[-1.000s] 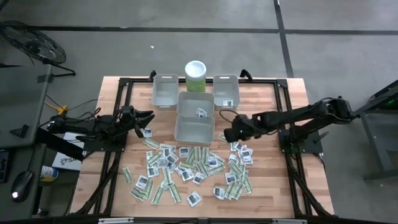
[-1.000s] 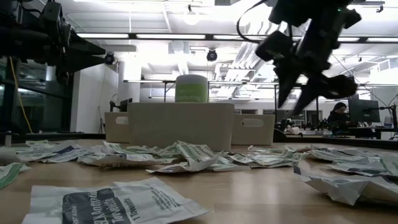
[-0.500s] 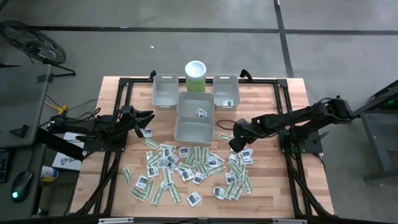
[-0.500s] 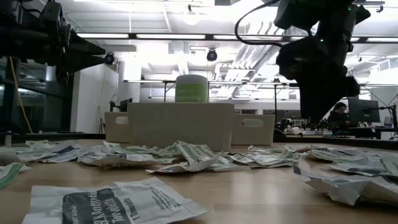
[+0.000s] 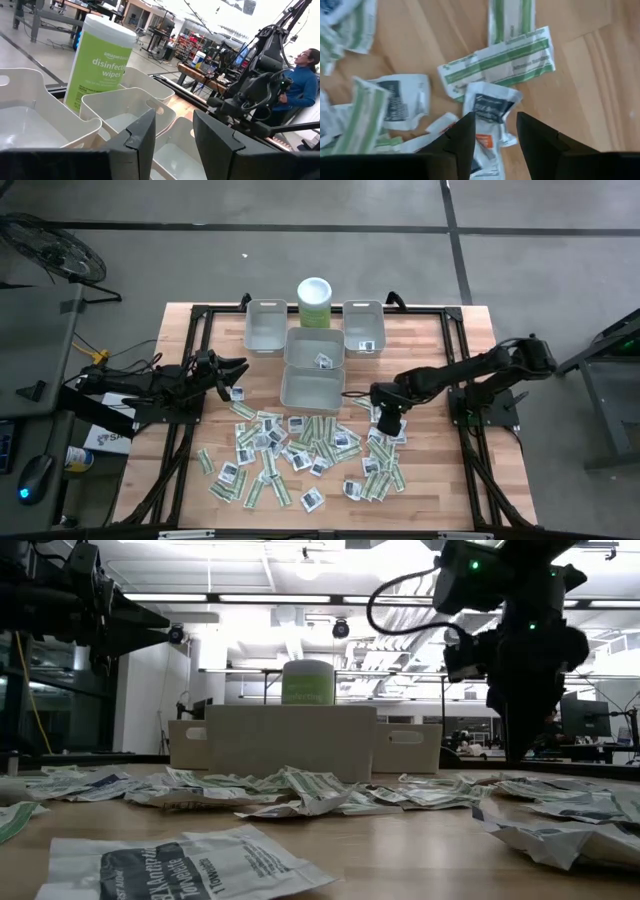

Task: Pick & Place First Aid Supplies
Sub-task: Put the towelette pack into the right bin

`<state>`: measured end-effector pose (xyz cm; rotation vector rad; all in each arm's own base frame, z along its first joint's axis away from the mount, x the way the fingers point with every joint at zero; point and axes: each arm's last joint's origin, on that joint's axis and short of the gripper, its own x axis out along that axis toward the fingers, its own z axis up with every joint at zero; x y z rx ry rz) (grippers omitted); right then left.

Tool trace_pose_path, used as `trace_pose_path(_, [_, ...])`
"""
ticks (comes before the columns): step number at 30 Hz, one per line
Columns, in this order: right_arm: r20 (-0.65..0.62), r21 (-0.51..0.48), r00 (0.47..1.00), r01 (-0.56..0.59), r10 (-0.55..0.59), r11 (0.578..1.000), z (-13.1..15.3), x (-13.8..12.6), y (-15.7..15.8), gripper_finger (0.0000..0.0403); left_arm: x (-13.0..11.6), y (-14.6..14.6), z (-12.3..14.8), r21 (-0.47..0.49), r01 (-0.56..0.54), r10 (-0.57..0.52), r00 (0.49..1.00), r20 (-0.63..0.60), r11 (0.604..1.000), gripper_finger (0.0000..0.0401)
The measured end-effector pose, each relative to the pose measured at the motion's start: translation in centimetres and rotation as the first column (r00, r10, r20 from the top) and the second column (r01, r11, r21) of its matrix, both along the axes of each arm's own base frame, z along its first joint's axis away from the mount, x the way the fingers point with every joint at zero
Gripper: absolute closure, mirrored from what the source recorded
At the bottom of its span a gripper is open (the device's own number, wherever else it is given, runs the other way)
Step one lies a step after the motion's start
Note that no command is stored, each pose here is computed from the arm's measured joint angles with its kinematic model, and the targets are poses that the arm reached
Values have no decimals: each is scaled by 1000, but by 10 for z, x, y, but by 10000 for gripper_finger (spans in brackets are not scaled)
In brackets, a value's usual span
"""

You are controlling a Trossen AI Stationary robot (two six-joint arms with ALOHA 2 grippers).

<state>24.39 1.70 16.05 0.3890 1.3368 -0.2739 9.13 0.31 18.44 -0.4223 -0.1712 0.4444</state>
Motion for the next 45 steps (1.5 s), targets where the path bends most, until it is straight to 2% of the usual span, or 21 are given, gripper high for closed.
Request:
trace_pose_path(5, [-37,-23,999,-21,20,1000,-9,2,-4,274,0,0,0,0,0,0,1000,0,1000,270])
trace_pose_path(17, [-71,16,997,-22,23,1000,-27,11,-5,293,0,0,0,0,0,0,1000,0,1000,270])
trace_pose_path(21, [-79,22,997,-2,4,1000,-29,12,-5,329,0,0,0,0,0,0,1000,0,1000,270])
trace_pose_path(25, [-69,42,998,13,-11,999,-27,12,-5,387,0,0,0,0,0,0,1000,0,1000,270])
trace_pose_path(27, [-65,58,998,18,-14,998,-26,11,-6,394,0,0,0,0,0,0,1000,0,1000,270])
trace_pose_path(32, [-61,102,995,88,-82,991,-17,6,-7,395,0,0,0,0,0,0,1000,-1,1000,270])
trace_pose_path(38, [25,125,988,151,-155,981,9,-2,-9,399,0,0,0,0,0,0,1000,0,1000,270])
trace_pose_path(45, [157,115,930,316,-331,942,43,-8,-26,400,0,0,0,0,0,0,1000,0,1000,270])
